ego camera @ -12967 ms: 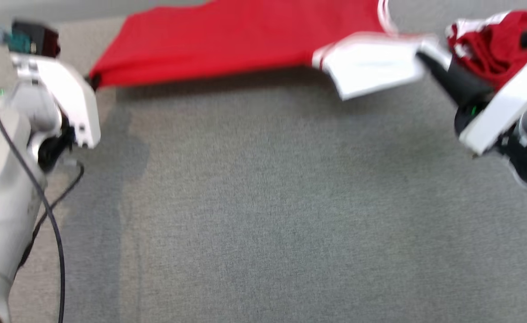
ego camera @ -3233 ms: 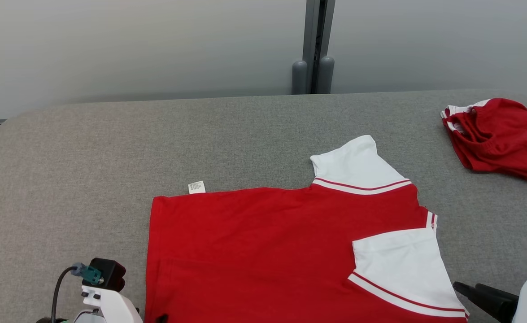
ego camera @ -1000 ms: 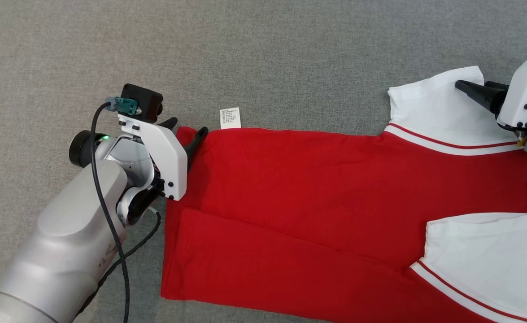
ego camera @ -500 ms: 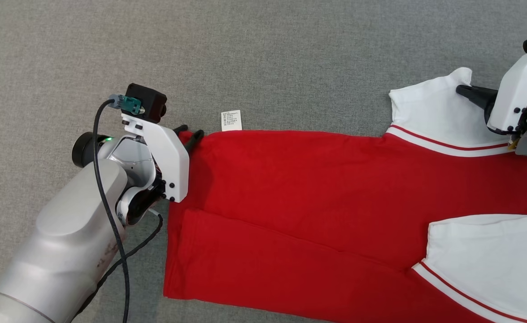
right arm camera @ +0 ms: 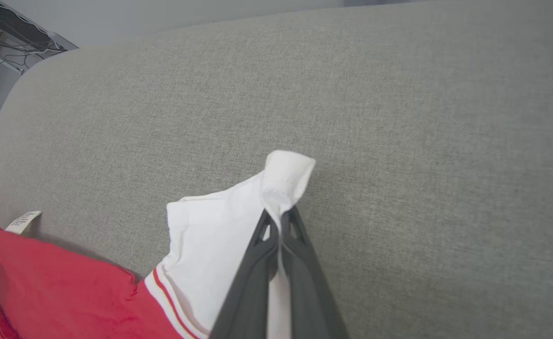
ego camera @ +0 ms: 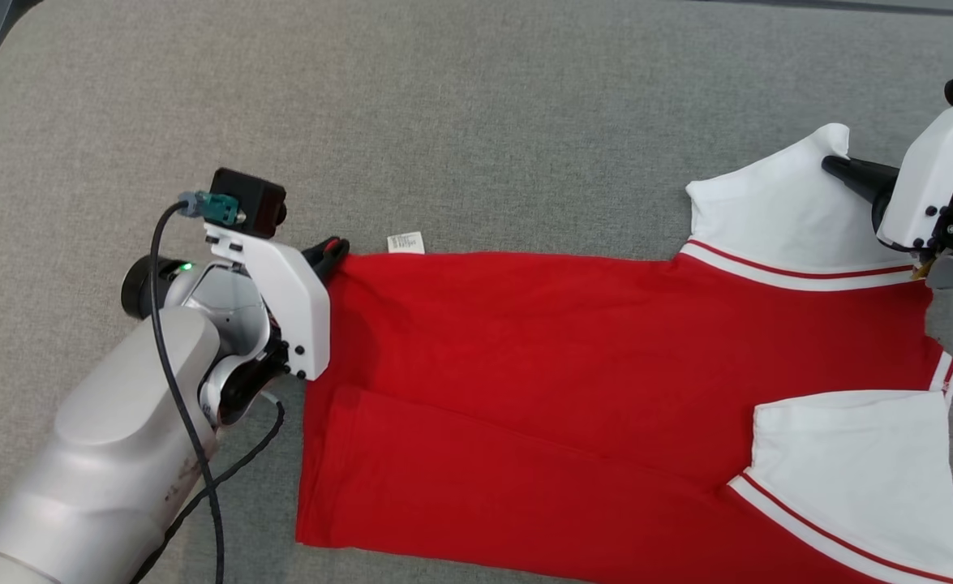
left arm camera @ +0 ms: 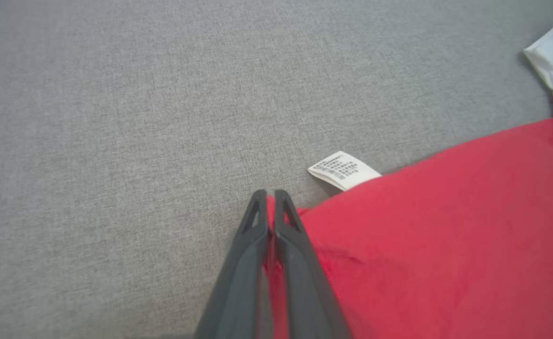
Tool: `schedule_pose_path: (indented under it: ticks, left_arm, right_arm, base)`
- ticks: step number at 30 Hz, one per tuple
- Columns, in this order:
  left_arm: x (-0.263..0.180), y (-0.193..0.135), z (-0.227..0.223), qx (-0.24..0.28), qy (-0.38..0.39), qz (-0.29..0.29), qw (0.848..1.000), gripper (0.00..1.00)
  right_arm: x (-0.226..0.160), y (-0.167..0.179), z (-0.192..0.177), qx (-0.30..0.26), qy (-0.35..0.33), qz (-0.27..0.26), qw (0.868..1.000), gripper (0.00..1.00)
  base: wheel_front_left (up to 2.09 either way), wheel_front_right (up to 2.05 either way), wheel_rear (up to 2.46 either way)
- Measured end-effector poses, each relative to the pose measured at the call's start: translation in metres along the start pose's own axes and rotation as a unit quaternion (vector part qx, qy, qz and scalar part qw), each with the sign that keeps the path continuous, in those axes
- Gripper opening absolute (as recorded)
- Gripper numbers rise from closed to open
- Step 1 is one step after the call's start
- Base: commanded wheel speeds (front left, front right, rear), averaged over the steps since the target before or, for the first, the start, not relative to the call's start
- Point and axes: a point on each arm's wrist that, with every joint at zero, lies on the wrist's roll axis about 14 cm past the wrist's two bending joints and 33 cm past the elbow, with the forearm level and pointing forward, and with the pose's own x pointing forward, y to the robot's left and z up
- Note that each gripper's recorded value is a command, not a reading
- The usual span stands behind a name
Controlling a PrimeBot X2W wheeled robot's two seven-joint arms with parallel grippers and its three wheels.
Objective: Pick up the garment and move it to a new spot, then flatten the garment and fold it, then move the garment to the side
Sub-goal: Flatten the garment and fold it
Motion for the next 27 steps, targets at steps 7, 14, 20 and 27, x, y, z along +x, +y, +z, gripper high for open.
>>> schedule_pose_path:
  ticks: [7, 14, 20, 27]
  left_arm:
    - [-0.012, -0.002, 0.002, 0.005, -0.010, -0.004, 1.000, 0.00]
    - [-0.029, -0.006, 0.003, 0.012, -0.014, -0.014, 1.000, 0.00]
    - [-0.043, -0.007, 0.001, 0.021, -0.016, -0.018, 0.999, 0.00]
    - [-0.054, -0.009, -0.009, 0.027, -0.009, -0.018, 0.999, 0.00]
  right_arm:
    - [-0.021, 0.003, 0.001, 0.004, -0.019, 0.001, 1.000, 0.00]
    - [-0.043, 0.018, -0.001, 0.007, -0.044, 0.020, 0.999, 0.00]
    - [-0.066, 0.020, -0.011, 0.008, -0.054, 0.022, 0.998, 0.00]
    - [-0.090, 0.022, -0.027, 0.010, -0.063, 0.031, 0.998, 0.00]
  base:
    - [0.00, 0.00, 0.00]
    - [0.00, 0.00, 0.00]
    - [0.00, 0.00, 0.00]
    - [0.00, 0.00, 0.00]
